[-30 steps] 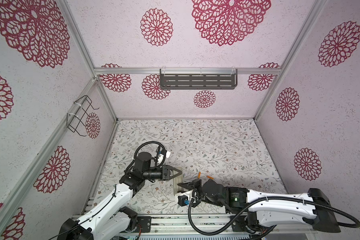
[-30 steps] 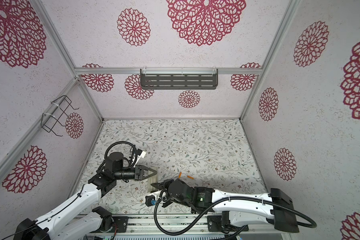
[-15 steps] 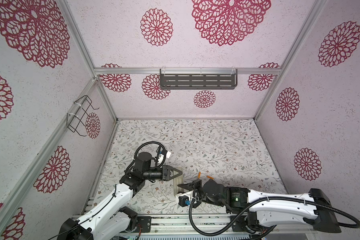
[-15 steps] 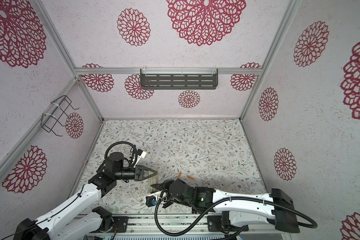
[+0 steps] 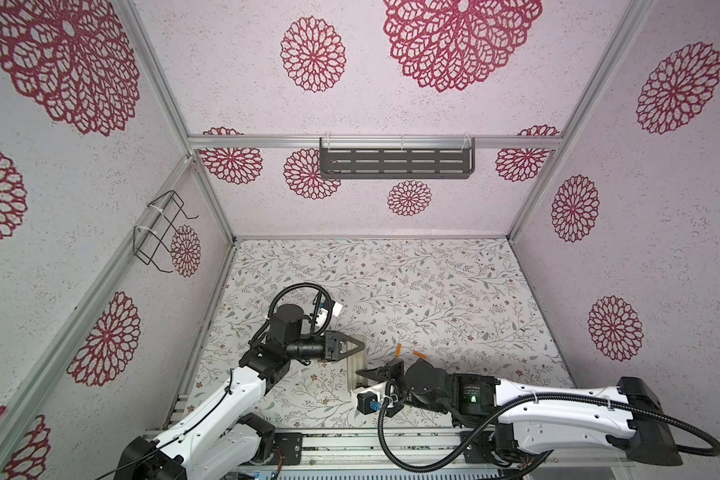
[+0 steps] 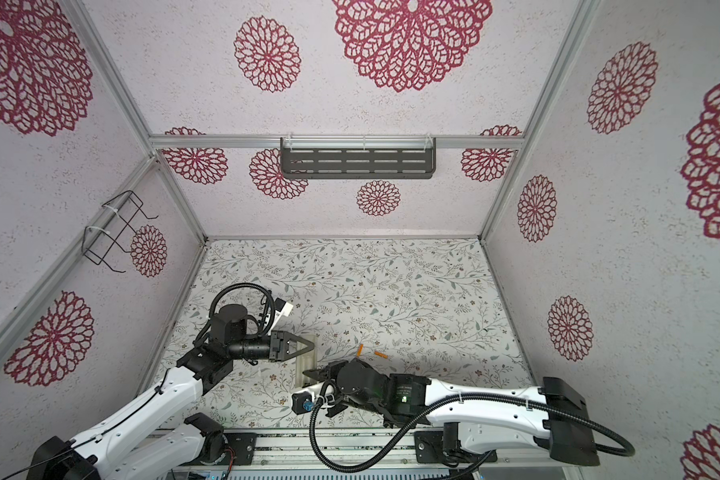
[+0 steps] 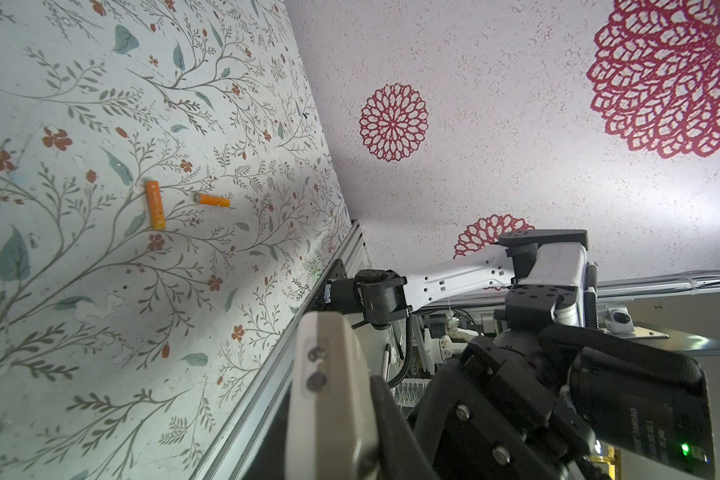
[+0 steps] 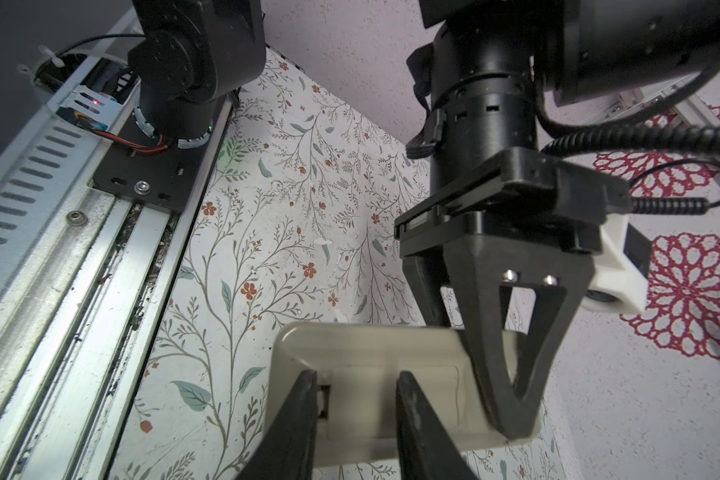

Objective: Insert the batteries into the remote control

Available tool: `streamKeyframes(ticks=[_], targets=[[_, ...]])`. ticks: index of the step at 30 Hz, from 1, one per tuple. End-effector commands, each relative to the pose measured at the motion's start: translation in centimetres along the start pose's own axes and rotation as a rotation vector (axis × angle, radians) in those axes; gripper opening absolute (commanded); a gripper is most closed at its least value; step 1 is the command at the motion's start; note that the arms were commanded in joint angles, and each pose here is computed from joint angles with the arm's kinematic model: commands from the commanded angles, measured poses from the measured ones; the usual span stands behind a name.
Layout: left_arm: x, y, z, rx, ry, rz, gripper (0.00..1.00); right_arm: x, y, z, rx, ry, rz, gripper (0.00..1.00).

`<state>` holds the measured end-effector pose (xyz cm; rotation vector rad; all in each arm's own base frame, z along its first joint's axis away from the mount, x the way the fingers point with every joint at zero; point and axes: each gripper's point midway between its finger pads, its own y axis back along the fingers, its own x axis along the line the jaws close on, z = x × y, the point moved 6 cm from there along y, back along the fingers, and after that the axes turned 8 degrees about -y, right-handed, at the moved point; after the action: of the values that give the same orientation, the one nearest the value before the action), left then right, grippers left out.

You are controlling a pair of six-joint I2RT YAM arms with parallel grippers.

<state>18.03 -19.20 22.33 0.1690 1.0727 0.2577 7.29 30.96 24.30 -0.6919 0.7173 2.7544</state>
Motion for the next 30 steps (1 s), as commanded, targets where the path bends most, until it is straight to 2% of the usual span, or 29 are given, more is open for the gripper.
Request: streamKeyframes(ticks=[1, 18, 30], targets=[[-0.9, -0.1, 0.2, 0.001, -0.044, -0.039, 0.0, -0.9, -0.2, 0.1, 0.016, -0.008, -0.064, 0.33], [-0.9, -0.2, 0.1, 0.003, -0.043, -0.035, 0.0, -2.6, -0.7, 0.1, 0.071, 0.049, -0.199, 0.29], [-0.9, -0.2, 0.1, 0.004, -0.041, -0.029, 0.0, -3.4, -0.2, 0.7, 0.041, 0.037, -0.256, 0.28]])
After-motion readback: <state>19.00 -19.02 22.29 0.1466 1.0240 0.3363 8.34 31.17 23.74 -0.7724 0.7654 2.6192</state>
